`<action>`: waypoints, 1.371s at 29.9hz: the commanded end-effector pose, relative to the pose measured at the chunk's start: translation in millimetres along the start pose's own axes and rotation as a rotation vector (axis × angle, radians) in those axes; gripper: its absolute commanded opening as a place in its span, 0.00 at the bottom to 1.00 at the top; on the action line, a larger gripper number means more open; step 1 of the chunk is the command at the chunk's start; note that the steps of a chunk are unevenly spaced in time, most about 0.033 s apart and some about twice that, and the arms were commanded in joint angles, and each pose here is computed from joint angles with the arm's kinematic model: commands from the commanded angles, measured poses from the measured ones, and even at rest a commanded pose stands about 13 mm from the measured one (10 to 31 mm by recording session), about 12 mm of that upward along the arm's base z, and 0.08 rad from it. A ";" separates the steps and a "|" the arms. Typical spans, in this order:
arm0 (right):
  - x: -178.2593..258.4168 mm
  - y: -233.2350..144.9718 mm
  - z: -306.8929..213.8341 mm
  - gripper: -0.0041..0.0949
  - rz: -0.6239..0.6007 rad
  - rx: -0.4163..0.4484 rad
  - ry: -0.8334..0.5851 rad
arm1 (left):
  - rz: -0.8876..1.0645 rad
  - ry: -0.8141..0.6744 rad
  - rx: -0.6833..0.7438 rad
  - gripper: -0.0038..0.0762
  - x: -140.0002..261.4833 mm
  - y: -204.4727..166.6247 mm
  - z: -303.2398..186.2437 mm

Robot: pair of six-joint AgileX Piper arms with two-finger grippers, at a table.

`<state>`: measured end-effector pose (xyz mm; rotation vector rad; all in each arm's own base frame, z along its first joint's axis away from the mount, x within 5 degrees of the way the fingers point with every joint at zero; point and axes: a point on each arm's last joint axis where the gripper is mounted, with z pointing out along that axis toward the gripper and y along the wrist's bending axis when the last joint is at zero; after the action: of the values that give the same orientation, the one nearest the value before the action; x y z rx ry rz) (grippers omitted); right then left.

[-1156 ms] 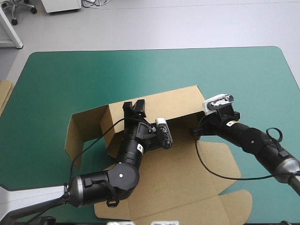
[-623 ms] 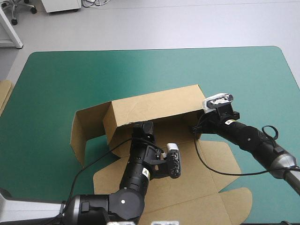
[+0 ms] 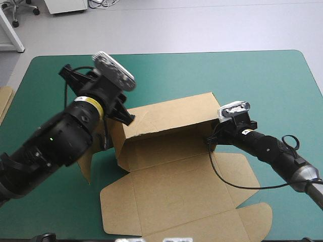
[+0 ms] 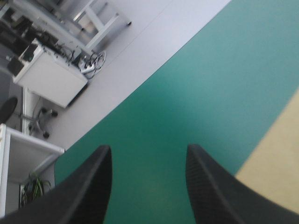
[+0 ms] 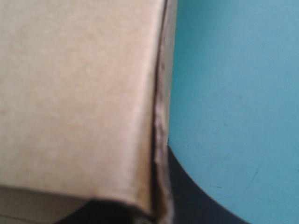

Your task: Fold the box

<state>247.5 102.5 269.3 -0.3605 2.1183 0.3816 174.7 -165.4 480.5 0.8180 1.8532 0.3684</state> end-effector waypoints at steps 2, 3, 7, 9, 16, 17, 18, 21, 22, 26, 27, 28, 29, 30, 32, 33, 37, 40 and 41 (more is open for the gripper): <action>-16.3 1.9 -9.5 0.02 0.022 0.002 -0.076 | -0.152 0.008 -0.096 0.49 16.5 56.1 5.3; -16.3 1.9 -9.5 0.02 0.022 0.002 -0.076 | -0.189 0.034 -0.112 0.49 23.5 66.2 8.0; -16.7 2.3 -9.6 0.02 0.022 -0.001 -0.075 | -0.366 0.121 -0.162 0.46 51.2 102.0 21.5; -16.8 2.5 -10.1 0.02 0.026 -0.003 -0.075 | -0.498 0.162 -0.166 0.44 69.5 118.2 28.7; -32.4 10.8 -15.8 0.02 0.007 -0.072 -0.070 | -0.695 0.325 -0.139 0.42 136.6 138.7 53.3; -37.0 12.8 -17.6 0.02 0.006 -0.088 -0.072 | -0.702 0.344 -0.130 0.42 142.7 137.4 56.0; -43.3 14.9 -20.0 0.02 0.003 -0.103 -0.077 | -0.710 0.359 -0.128 0.42 148.1 136.7 58.4; -60.6 18.4 -28.1 0.02 0.004 -0.115 -0.069 | -0.711 0.377 -0.130 0.42 156.3 133.9 63.8; -66.2 18.6 -31.6 0.02 -0.001 -0.105 -0.053 | -0.711 0.375 -0.129 0.42 156.7 133.4 64.6; -87.2 13.5 -47.5 0.02 -0.044 -0.002 0.032 | -0.727 0.335 -0.125 0.42 153.7 133.8 65.6; -91.8 12.0 -51.8 0.02 -0.051 0.025 0.052 | -0.734 0.324 -0.121 0.42 152.8 133.7 65.9; -96.6 11.0 -56.4 0.02 -0.057 0.047 0.065 | -0.737 0.314 -0.121 0.42 152.0 134.0 66.2; -100.2 10.6 -60.3 0.02 -0.059 0.060 0.074 | -0.745 0.306 -0.116 0.42 151.1 133.7 66.5; -104.1 10.2 -63.2 0.02 -0.062 0.072 0.089 | -0.751 0.301 -0.111 0.42 150.6 133.5 66.7; -112.0 10.3 -67.7 0.02 -0.060 0.084 0.121 | -0.755 0.289 -0.104 0.42 149.4 133.2 67.0; -115.7 10.7 -68.7 0.02 -0.055 0.087 0.139 | -0.754 0.287 -0.105 0.42 149.3 133.3 67.1; -128.0 10.7 -60.2 0.02 -0.025 0.093 0.234 | -0.755 0.289 -0.104 0.42 149.7 133.0 67.4; -137.6 10.1 -47.7 0.02 -0.004 0.097 0.281 | -0.755 0.291 -0.103 0.42 149.8 132.9 67.3; -141.4 9.8 -42.4 0.02 0.007 0.099 0.294 | -0.751 0.291 -0.104 0.42 149.9 133.0 67.3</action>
<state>279.3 106.4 388.8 -0.4184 2.4805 0.2044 254.6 26.7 407.7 -0.0457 2.3439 0.1022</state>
